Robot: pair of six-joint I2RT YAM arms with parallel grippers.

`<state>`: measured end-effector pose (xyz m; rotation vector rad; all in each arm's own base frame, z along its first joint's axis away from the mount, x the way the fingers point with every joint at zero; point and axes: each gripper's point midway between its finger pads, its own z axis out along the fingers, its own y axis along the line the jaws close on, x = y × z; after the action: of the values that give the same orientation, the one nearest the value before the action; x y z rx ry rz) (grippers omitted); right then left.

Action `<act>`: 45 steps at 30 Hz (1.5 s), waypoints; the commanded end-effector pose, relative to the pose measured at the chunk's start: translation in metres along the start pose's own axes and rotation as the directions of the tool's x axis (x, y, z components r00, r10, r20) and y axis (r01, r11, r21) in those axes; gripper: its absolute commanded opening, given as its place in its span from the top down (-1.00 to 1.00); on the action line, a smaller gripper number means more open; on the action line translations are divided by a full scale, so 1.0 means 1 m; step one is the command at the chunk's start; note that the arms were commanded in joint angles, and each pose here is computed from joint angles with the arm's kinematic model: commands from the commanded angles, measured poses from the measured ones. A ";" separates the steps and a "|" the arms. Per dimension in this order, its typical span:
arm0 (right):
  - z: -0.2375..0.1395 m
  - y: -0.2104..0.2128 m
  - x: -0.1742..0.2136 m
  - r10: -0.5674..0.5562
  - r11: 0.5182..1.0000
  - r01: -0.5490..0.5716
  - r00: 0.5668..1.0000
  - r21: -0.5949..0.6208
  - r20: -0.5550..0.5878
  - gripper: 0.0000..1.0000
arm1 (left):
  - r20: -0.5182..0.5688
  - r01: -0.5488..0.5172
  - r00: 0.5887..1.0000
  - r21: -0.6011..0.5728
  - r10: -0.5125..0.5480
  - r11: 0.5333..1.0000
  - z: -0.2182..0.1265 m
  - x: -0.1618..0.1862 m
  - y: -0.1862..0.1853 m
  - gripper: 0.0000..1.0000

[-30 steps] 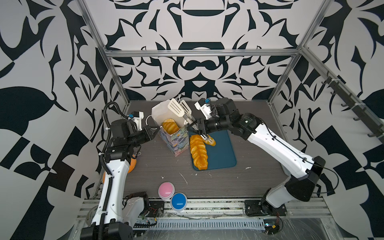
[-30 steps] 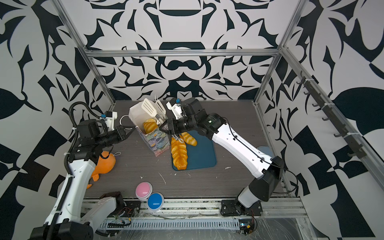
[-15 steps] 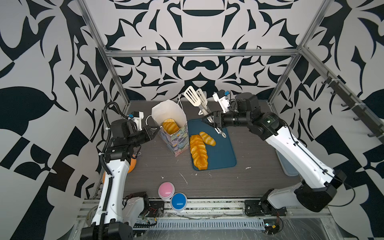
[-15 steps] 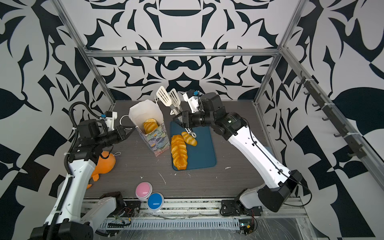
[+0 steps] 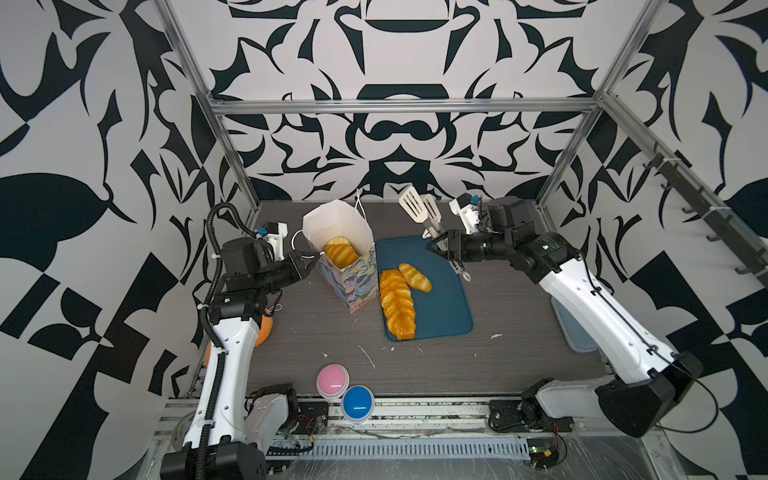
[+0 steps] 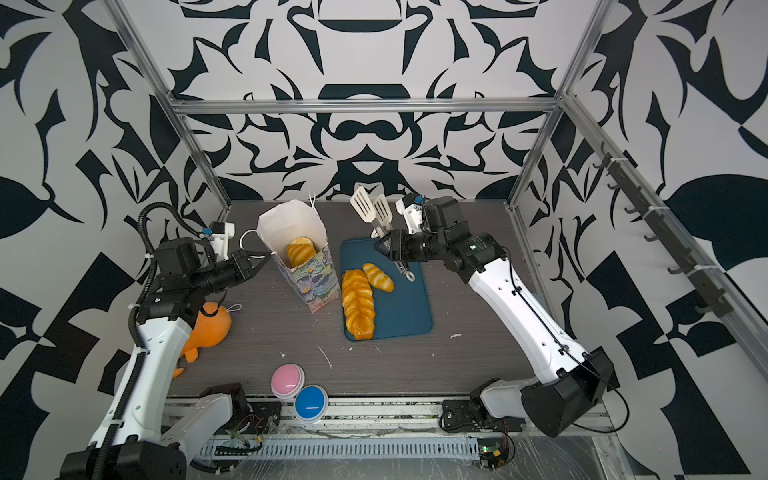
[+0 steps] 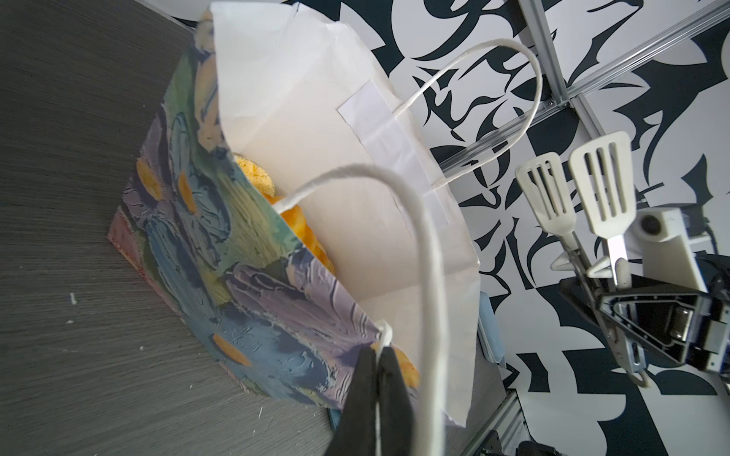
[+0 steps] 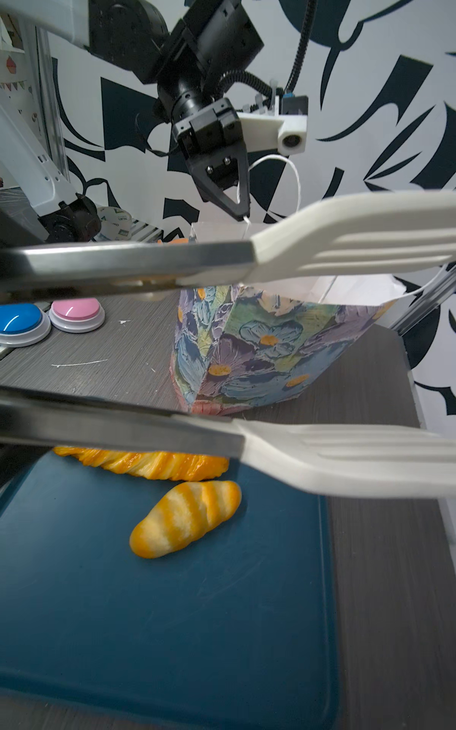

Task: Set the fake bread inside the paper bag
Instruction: 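Withdraw the empty tongs with the right gripper back over the tray, then lower the tongs onto the yellow-and-white striped roll and pinch it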

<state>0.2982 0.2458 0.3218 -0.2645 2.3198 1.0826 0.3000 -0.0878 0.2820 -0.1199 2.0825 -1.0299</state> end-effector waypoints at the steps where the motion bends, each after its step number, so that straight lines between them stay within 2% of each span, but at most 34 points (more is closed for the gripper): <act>1: -0.010 0.003 -0.005 -0.014 1.000 0.015 0.999 -0.022 0.040 0.00 | -0.004 0.001 1.000 0.014 -0.001 1.000 -0.003 -0.003 -0.007 1.00; 14: 0.005 -0.053 0.023 0.079 0.992 -0.077 0.997 0.104 -0.016 0.01 | -0.007 0.002 1.000 0.012 -0.002 1.000 -0.003 0.000 -0.005 1.00; 45: 0.030 -0.131 0.101 0.192 0.939 -0.119 0.960 0.322 -0.204 -0.03 | -0.008 0.006 1.000 0.012 -0.006 1.000 -0.001 0.002 -0.002 1.00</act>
<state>0.2779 0.1914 0.1694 -0.0626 2.7174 0.8119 0.3001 -0.0878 0.2817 -0.1204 2.0831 -1.0301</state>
